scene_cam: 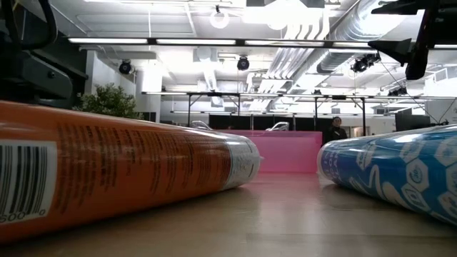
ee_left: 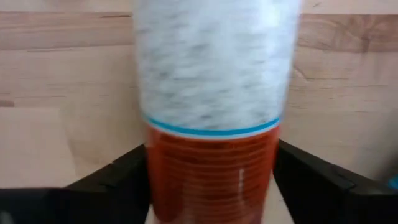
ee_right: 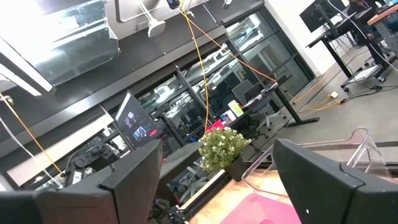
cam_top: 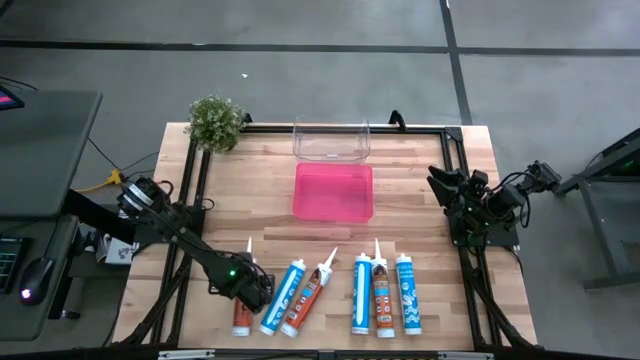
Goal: Pick & place silicon tubes, Sealant and Lysol wipes
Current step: Put the left orange sealant into the transparent container
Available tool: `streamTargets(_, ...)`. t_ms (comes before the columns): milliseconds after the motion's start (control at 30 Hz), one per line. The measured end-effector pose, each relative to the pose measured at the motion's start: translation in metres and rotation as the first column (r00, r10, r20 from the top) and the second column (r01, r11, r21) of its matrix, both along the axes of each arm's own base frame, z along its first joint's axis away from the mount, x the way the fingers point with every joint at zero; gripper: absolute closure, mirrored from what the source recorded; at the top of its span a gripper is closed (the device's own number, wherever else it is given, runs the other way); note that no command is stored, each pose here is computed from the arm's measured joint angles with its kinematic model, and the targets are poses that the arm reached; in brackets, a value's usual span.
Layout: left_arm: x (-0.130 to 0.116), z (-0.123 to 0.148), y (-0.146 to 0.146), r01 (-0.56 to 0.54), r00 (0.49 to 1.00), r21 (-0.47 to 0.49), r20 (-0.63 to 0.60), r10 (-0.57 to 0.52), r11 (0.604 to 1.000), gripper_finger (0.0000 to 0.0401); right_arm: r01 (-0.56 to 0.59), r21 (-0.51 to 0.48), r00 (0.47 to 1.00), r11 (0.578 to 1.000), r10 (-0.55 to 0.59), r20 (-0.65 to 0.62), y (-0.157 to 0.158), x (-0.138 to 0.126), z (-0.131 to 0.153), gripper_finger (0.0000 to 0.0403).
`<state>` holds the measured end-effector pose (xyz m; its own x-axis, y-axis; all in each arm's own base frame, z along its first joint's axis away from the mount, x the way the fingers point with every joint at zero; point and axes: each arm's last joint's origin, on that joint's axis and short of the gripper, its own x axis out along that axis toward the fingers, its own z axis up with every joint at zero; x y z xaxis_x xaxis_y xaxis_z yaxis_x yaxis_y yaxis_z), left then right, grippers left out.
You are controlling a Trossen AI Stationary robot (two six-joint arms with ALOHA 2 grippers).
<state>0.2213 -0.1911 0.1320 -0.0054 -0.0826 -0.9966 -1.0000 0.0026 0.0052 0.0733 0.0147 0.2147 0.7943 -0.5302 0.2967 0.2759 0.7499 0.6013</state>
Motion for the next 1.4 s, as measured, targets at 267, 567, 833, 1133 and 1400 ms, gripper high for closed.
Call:
streamTargets(267, 0.0020, -0.0094, -0.0039, 0.007, 1.000, -0.011, -0.020, -0.007, 1.000, 0.0203, 0.000, -0.001, 1.000, 1.000, 0.000, -0.001, 0.0000, 0.0000, 0.0000, 0.0100)
streamTargets(567, 0.0039, -0.0096, -0.0020, 0.069, 0.997, -0.015, -0.015, -0.069, 0.997, 0.0203, 0.000, -0.001, 1.000, 1.000, 0.000, -0.001, 0.0000, 0.0001, -0.0001, 0.0100)
streamTargets(833, 0.0042, -0.0098, -0.0018, 0.103, 0.995, -0.006, -0.003, -0.103, 0.995, 0.0203, 0.000, -0.001, 1.000, 1.000, 0.000, -0.001, 0.0001, 0.0001, -0.0001, 0.0100)
streamTargets(1133, 0.0051, -0.0089, -0.0022, 0.187, 0.982, 0.011, 0.016, -0.187, 0.982, 0.0203, 0.000, -0.001, 1.000, 1.000, 0.000, -0.002, 0.0001, 0.0001, 0.0000, 0.0100)
streamTargets(1400, 0.0085, -0.0021, -0.0037, 0.246, 0.968, 0.078, 0.031, -0.249, 0.966, 0.0208, 0.000, -0.001, 1.000, 1.000, 0.000, -0.001, 0.0000, 0.0001, 0.0000, 0.0100)
